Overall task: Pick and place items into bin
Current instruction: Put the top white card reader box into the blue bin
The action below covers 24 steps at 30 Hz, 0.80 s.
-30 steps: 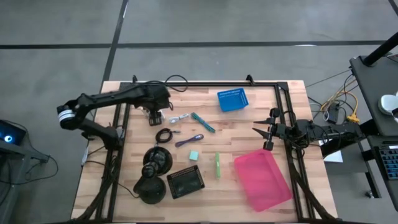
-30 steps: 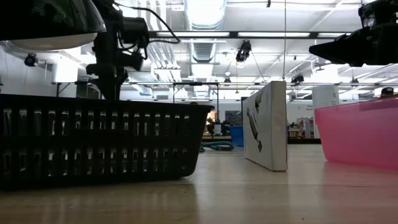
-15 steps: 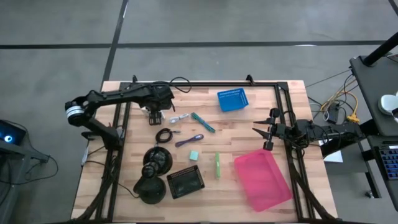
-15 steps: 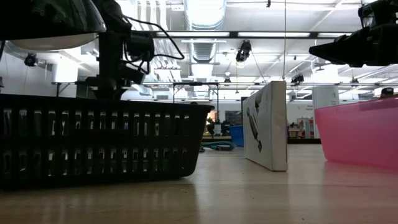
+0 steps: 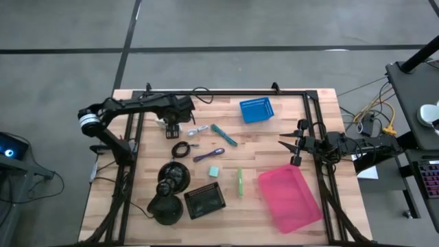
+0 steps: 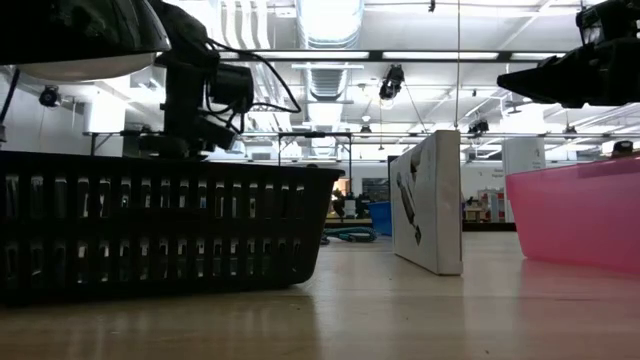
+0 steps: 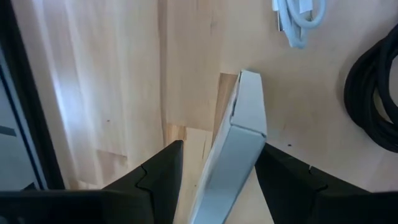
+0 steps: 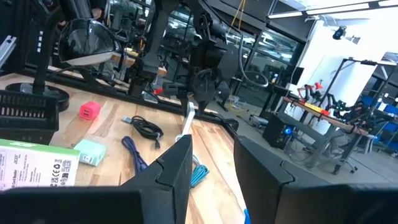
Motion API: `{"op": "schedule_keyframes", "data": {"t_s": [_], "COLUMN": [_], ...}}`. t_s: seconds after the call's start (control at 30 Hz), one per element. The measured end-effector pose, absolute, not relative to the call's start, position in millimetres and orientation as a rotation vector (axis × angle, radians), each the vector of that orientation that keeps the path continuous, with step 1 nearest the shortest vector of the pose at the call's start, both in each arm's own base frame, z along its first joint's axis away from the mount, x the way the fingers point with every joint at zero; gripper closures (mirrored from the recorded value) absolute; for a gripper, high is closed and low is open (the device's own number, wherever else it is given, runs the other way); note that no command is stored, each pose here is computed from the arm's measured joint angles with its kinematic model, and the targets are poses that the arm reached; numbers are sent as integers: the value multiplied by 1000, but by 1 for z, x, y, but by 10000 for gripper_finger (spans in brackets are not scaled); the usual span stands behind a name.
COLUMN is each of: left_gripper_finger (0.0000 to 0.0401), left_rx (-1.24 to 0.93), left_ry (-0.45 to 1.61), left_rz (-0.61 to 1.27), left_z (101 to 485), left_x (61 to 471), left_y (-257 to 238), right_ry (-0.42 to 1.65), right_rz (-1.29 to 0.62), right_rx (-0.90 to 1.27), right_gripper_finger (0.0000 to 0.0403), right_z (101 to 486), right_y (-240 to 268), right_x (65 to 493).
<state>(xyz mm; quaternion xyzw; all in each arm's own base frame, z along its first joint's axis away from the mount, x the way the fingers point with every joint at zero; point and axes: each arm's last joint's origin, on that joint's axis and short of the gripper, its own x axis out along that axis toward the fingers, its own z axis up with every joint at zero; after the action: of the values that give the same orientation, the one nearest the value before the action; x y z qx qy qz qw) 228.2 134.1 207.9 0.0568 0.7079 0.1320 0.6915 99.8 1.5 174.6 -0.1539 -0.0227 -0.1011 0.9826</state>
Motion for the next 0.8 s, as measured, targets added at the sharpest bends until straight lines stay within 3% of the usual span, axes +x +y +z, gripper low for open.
{"op": "schedule_keyframes", "data": {"t_s": [0.23, 0.57, 0.8], "left_gripper_finger": [253, 378, 378], "left_rx": [125, 152, 161], "left_ry": [1605, 1607, 1620], "left_rz": [278, 252, 268], "left_z": [202, 203, 213], "left_x": [230, 230, 231], "left_y": [135, 136, 137], "right_ry": [-46, -46, -46], "right_rz": [-203, -203, -203], "right_rx": [-310, -309, -309], "right_gripper_finger": [291, 303, 307], "right_z": [175, 175, 175], "right_y": [1, 1, 1], "right_x": [100, 100, 100]}}
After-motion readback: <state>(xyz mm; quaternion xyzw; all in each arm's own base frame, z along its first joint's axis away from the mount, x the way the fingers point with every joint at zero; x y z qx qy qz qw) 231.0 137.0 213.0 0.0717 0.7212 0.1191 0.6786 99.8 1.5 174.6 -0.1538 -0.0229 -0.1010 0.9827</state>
